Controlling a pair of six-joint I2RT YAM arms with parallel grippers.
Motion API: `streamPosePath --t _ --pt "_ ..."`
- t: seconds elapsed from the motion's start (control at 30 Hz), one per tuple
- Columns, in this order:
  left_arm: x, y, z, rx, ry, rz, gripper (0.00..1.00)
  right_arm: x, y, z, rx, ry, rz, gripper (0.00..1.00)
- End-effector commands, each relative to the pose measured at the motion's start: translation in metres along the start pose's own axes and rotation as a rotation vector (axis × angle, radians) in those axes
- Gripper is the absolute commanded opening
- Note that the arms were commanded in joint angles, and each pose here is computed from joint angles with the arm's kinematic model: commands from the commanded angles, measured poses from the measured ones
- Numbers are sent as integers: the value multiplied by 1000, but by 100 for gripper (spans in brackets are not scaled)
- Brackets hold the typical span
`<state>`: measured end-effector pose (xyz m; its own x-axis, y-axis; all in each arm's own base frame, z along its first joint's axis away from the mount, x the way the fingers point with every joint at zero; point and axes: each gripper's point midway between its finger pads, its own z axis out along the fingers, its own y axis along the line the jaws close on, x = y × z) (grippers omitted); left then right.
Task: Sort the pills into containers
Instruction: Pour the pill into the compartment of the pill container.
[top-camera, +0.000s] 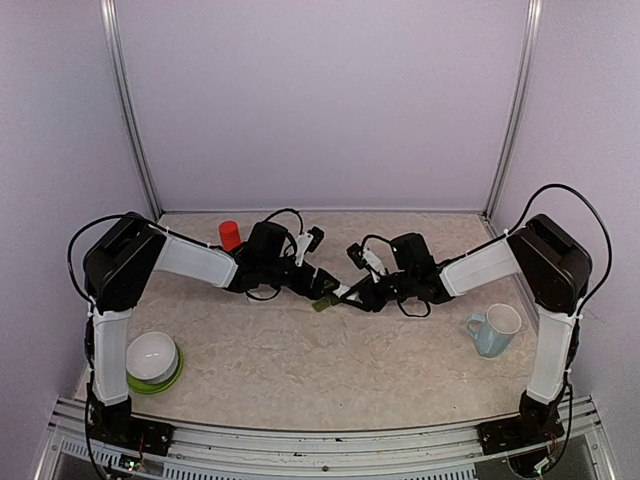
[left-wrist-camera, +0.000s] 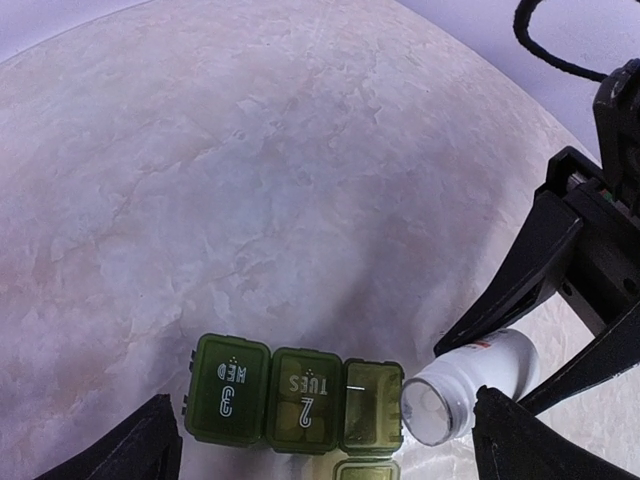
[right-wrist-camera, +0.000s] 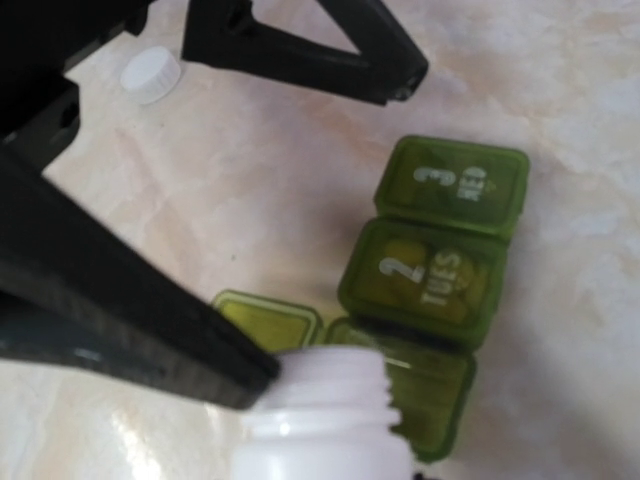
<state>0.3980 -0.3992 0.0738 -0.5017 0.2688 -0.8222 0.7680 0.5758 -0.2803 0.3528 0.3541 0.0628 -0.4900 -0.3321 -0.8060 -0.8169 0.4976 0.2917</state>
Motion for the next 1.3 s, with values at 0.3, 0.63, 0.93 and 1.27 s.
streamPosePath --t 0.3,0.63,0.93,1.27 --pt "1 -2 3 -15 12 24 99 -8 6 0 -2 23 -12 0" --pt "3 -2 4 -14 16 23 99 -15 6 -1 7 59 2 0" --pt "4 2 4 -34 18 20 99 -17 8 -1 5 83 6 0" --pt "6 6 5 -48 26 11 99 -14 8 1 14 108 11 0"
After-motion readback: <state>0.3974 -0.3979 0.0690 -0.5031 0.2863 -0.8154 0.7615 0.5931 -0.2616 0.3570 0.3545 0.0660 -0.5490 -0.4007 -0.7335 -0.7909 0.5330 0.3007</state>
